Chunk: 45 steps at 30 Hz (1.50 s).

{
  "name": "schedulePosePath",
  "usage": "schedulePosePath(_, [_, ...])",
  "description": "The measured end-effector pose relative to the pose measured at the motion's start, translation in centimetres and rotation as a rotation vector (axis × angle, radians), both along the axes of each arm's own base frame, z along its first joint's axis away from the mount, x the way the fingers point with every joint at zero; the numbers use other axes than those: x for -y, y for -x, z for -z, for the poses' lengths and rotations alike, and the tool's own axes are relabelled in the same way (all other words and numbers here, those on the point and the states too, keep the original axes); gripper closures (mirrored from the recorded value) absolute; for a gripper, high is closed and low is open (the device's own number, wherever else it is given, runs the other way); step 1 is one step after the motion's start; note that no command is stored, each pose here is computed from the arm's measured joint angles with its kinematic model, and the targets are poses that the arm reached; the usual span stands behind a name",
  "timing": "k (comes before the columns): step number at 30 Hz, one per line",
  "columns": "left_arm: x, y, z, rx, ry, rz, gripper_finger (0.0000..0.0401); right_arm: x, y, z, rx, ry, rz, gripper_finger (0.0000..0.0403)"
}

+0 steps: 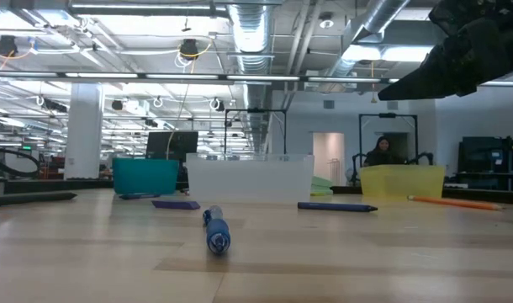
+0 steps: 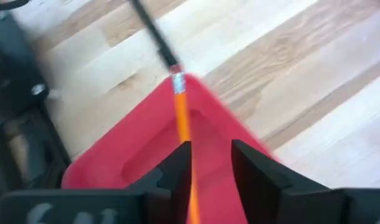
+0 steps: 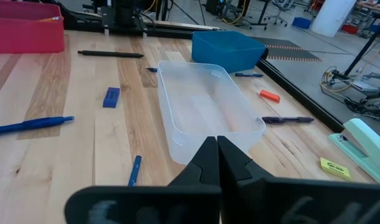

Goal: Sort crayons/erasers/pens/pencils in bins
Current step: Put the bottom left yellow pencil into the red bin

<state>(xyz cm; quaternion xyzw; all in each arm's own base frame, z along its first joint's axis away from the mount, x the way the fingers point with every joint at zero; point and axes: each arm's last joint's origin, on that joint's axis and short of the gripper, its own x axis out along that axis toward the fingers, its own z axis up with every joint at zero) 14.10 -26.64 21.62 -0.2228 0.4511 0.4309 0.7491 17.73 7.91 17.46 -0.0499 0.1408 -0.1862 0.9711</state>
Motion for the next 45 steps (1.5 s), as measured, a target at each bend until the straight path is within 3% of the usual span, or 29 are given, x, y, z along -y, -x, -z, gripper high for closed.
schedulePosePath(7, [-0.9,-1.0,1.2,-0.081,-0.012,0.034,0.0393,0.0,0.0,0.0,0.000,0.000,0.000,0.0401])
schedulePosePath(16, [-1.3,-1.4,2.9,-0.054,0.007,0.050,0.0401,0.0,0.0,0.0,-0.001,0.001,-0.001,0.0401])
schedulePosePath(27, [-1.9,-2.3,2.9,-0.027,-0.041,0.085,0.0401,0.0,0.0,0.0,0.000,0.000,-0.001,0.0401])
schedulePosePath(45, [-1.2,-2.7,2.0,-0.063,0.010,0.184,0.0401,0.0,0.0,0.0,-0.001,0.001,-0.002,0.0401])
